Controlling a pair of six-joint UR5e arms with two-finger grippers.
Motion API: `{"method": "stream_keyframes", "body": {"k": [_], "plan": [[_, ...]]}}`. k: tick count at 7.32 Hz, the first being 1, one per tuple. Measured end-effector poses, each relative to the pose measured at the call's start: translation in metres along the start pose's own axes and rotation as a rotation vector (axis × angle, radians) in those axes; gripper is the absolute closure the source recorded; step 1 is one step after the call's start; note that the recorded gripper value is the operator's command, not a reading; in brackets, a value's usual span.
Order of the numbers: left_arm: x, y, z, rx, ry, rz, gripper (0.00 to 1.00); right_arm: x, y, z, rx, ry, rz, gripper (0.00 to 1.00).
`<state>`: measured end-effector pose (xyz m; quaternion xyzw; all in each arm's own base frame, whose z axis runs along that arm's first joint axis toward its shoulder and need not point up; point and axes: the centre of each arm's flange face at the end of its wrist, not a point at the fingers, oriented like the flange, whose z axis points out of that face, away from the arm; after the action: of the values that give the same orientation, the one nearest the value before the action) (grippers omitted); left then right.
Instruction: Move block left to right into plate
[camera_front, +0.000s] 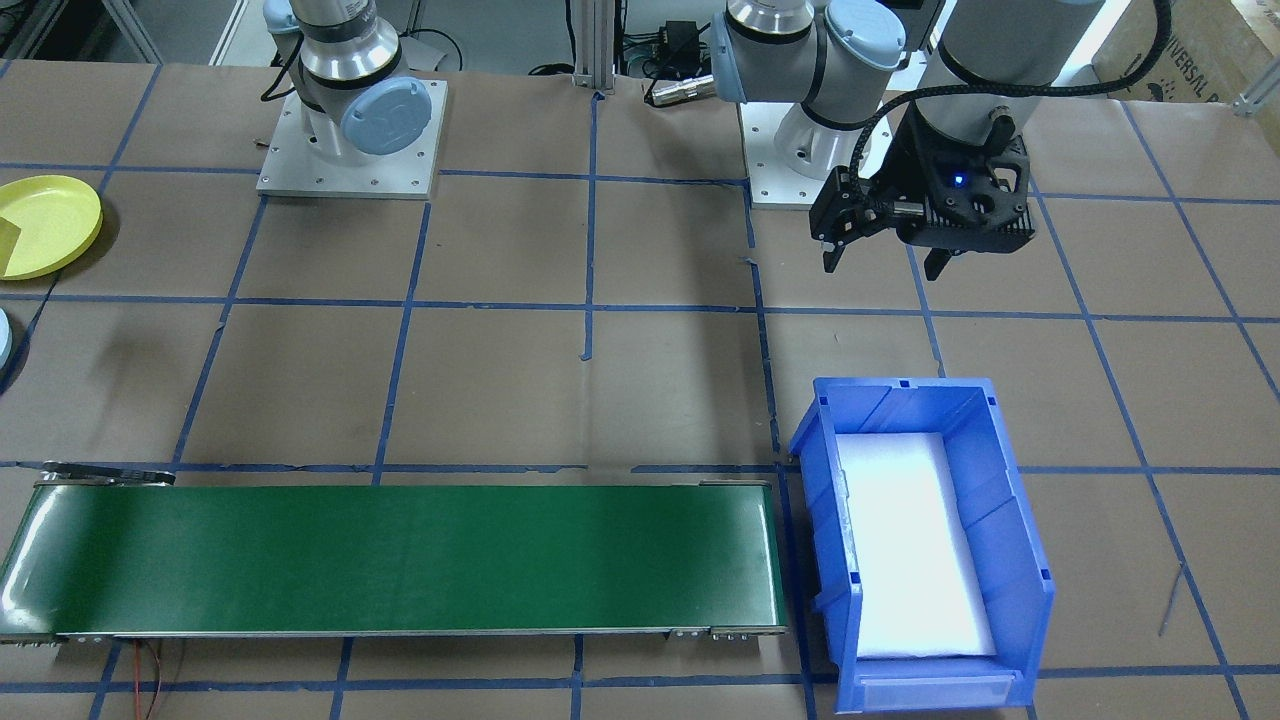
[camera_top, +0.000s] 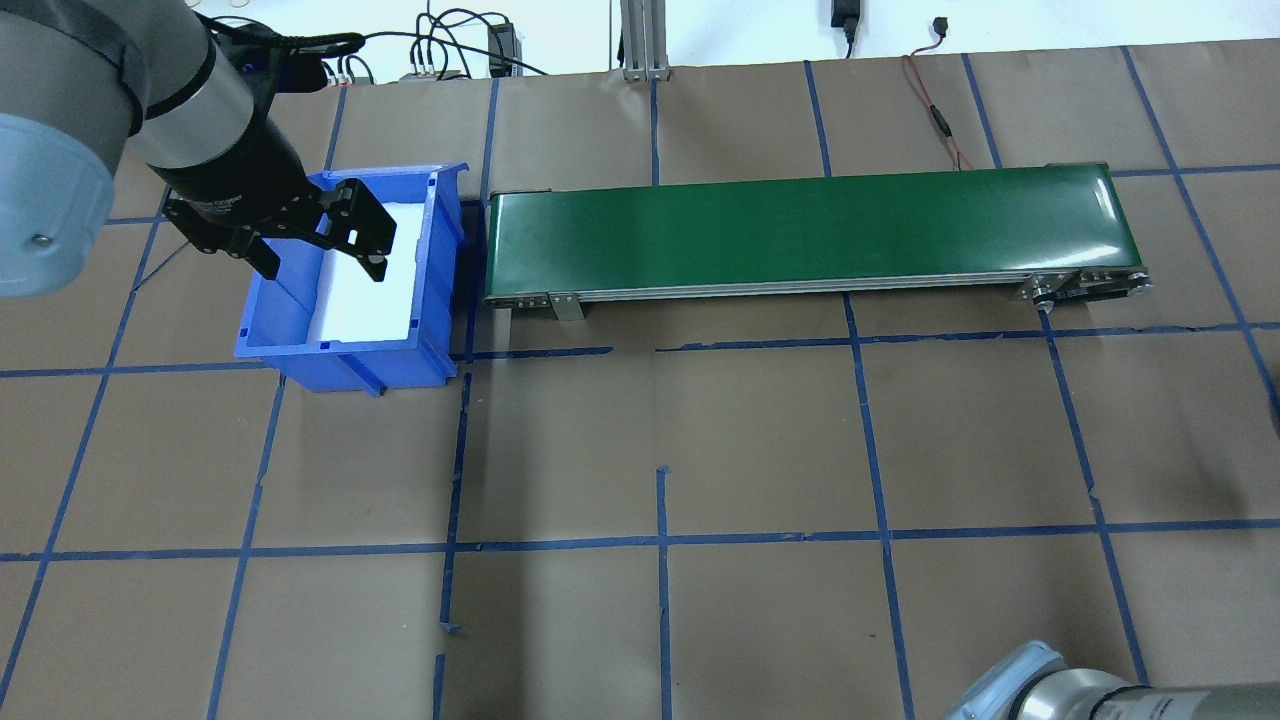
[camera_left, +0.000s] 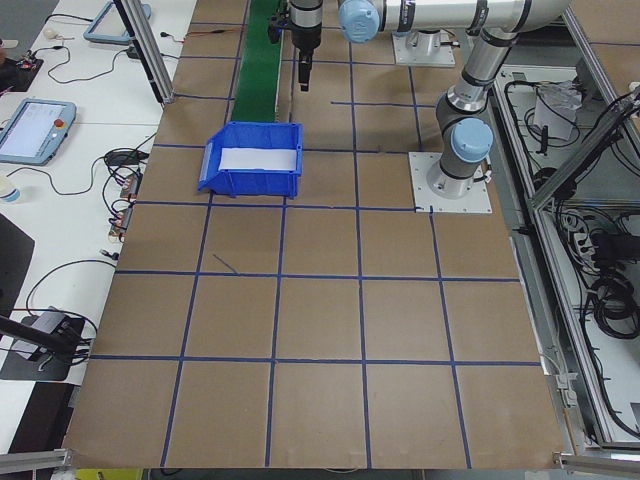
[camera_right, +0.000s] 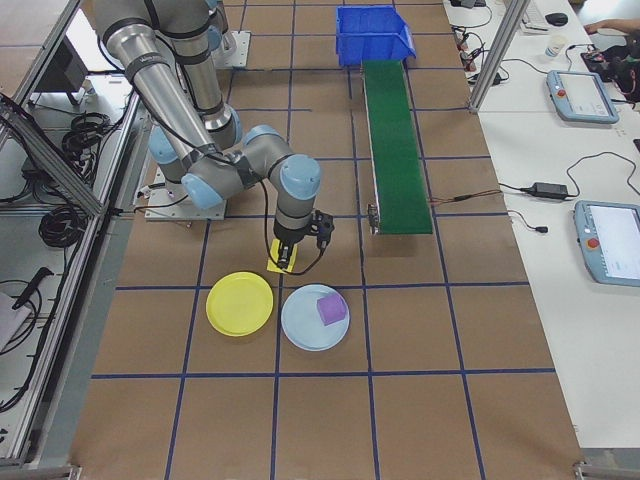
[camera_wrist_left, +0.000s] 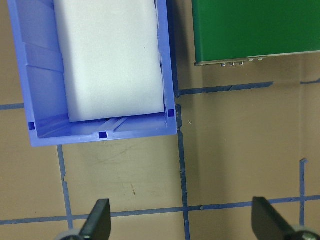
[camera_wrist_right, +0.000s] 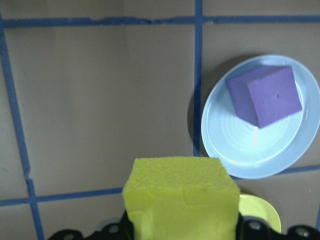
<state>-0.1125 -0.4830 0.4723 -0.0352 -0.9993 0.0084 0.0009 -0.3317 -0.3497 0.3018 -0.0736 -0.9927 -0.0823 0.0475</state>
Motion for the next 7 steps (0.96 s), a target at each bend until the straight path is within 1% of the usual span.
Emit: {"method": "stream_keyframes", "body": {"k": [2, 3, 4, 5, 6, 7], "plan": [[0.001, 0.0, 0.0, 0.0, -0.001, 0.001, 0.0, 0.036, 0.031, 0.024, 0.018, 0.01, 0.035, 0.74], [0.001, 0.0, 0.0, 0.0, 0.0, 0.001, 0.0, 0.049, 0.041, 0.035, 0.017, 0.005, 0.043, 0.64], [0.001, 0.0, 0.0, -0.002, 0.001, 0.0, 0.0, 0.058, 0.045, 0.046, 0.01, -0.006, 0.046, 0.41], [0.001, 0.001, 0.001, -0.002, 0.001, 0.001, 0.0, 0.062, 0.045, 0.055, 0.003, -0.017, 0.048, 0.06], [0.001, 0.001, 0.001, -0.003, 0.001, 0.001, 0.0, 0.065, 0.043, 0.065, -0.004, -0.028, 0.049, 0.0], [0.001, 0.001, 0.001, -0.003, 0.001, 0.001, 0.0, 0.066, 0.041, 0.07, -0.008, -0.034, 0.05, 0.0]]}}
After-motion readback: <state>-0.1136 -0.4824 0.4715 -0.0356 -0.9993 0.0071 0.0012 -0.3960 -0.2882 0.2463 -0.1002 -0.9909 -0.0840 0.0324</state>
